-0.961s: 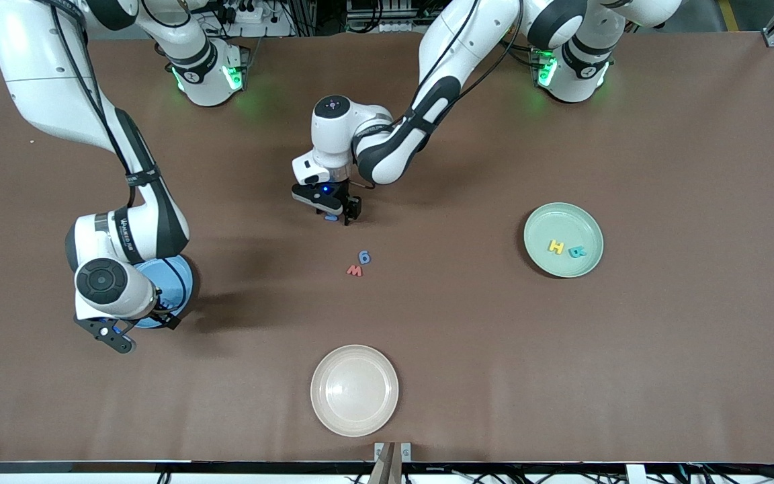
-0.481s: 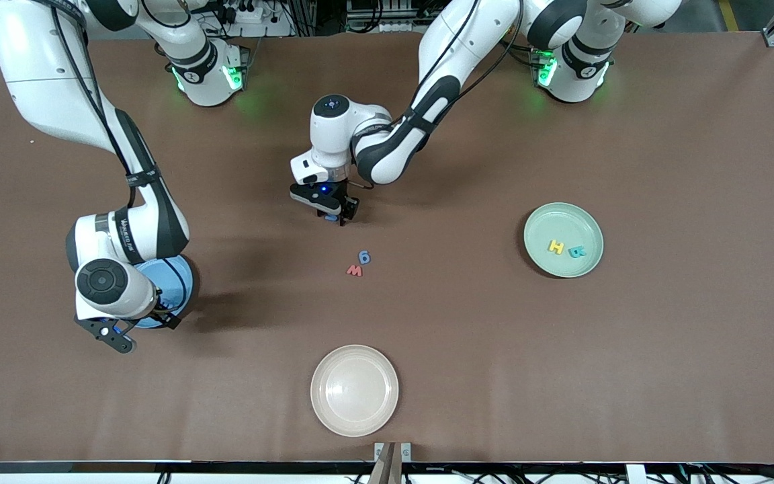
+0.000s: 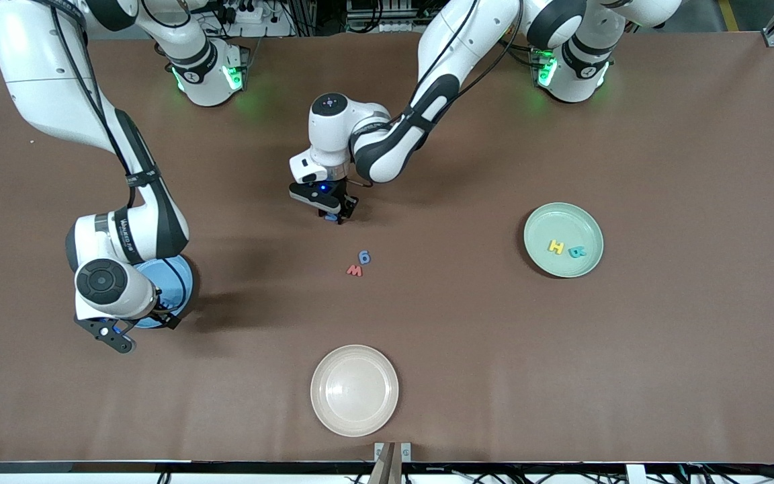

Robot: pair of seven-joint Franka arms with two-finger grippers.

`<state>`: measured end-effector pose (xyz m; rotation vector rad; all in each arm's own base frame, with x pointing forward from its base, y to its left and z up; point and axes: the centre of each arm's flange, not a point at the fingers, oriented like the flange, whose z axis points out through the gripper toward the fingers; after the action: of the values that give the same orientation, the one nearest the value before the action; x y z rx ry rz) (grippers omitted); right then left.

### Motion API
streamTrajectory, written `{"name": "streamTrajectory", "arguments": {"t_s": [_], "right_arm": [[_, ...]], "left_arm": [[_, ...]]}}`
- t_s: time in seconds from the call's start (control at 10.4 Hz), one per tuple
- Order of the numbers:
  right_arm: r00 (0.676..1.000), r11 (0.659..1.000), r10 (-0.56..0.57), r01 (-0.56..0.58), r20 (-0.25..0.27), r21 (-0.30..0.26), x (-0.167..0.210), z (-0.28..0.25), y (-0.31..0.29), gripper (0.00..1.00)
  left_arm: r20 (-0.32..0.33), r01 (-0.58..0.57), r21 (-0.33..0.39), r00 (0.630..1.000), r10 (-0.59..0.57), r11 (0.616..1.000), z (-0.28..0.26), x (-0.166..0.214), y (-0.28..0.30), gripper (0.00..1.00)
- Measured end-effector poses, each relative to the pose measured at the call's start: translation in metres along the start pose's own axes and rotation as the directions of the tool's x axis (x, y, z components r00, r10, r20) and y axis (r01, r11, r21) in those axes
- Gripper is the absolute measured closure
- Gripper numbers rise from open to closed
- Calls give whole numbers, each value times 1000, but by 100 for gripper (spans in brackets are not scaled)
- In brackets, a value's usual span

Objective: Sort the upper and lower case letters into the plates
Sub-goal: 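Lower the left gripper onto the blue M and grasp it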

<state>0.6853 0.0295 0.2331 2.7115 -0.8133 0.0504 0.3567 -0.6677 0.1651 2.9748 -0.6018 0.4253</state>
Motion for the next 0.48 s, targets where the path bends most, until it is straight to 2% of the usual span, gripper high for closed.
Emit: {"name": "streamTrajectory", "arguments": {"t_s": [0.48], "right_arm": [[1000, 1000, 0, 0, 0, 0, 0, 0, 0, 0]], "left_arm": [[13, 5, 9, 1000, -5, 1000, -3, -4, 6, 53]]}}
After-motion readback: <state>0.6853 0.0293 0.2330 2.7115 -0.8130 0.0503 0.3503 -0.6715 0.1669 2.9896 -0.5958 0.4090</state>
